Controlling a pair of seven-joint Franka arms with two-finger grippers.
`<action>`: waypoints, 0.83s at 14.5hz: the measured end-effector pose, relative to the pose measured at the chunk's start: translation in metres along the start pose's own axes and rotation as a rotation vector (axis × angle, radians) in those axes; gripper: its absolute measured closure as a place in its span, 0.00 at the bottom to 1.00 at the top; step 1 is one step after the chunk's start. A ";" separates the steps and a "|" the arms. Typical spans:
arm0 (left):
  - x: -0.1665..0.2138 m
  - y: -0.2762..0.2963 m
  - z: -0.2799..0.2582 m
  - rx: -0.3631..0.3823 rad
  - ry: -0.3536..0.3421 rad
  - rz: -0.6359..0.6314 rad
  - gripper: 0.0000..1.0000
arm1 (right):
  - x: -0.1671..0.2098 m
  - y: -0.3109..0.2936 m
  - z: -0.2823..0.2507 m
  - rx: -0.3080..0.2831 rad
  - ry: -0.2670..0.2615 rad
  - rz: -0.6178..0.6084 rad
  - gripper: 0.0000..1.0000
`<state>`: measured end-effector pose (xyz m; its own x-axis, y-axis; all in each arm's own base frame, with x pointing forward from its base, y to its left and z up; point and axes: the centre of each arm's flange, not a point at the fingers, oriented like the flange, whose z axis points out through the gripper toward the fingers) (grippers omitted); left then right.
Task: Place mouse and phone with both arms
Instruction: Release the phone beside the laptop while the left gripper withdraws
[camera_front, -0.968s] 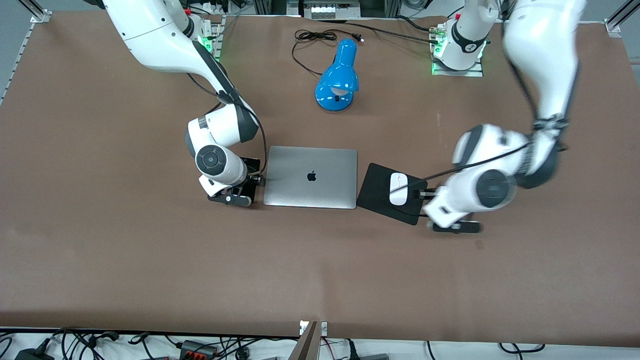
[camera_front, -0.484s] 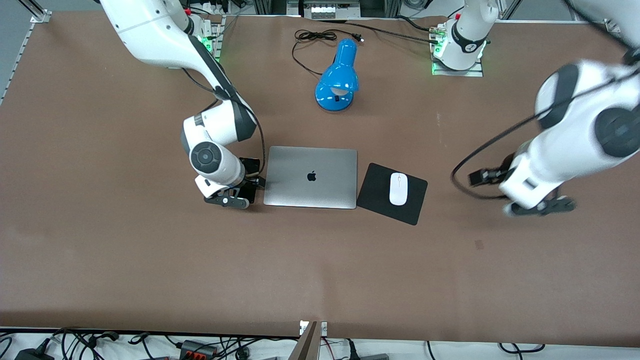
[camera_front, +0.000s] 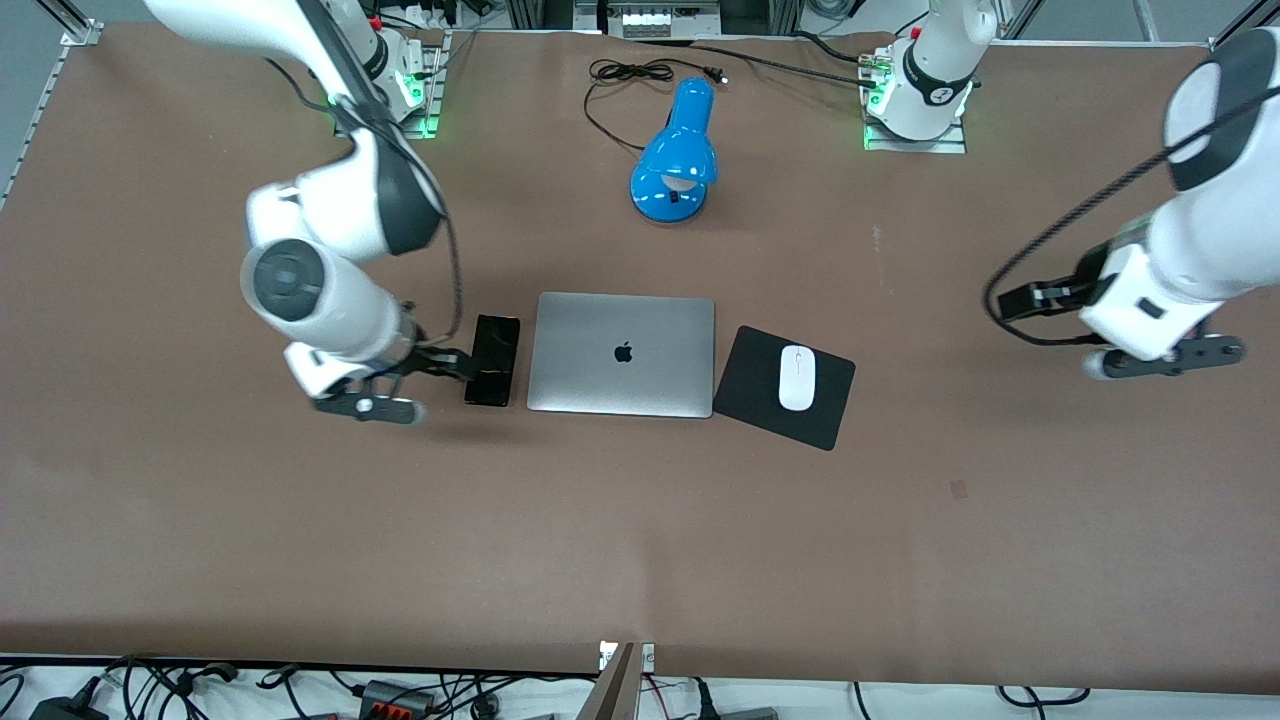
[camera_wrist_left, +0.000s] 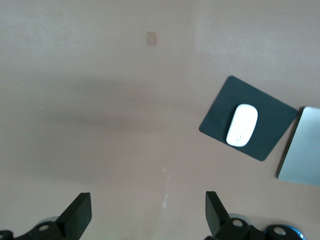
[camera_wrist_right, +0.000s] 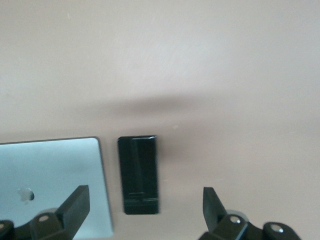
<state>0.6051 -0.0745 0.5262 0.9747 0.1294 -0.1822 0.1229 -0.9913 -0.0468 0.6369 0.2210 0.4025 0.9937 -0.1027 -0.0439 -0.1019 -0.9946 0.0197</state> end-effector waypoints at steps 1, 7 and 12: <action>-0.003 0.001 0.005 0.003 -0.003 0.007 0.00 | 0.008 0.013 -0.023 -0.014 0.013 -0.019 0.00; -0.033 -0.050 0.022 -0.035 0.099 0.022 0.00 | 0.035 0.095 -0.102 -0.023 0.024 -0.083 0.00; -0.039 -0.049 0.014 -0.037 0.126 0.022 0.00 | 0.027 0.156 -0.170 -0.012 0.103 -0.144 0.00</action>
<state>0.5589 -0.0304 0.5220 0.9927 0.1059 -0.0580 0.1056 -0.9944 -0.0076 0.6551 0.0655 0.5738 0.9975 0.0438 0.0558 0.0420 -0.9986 0.0326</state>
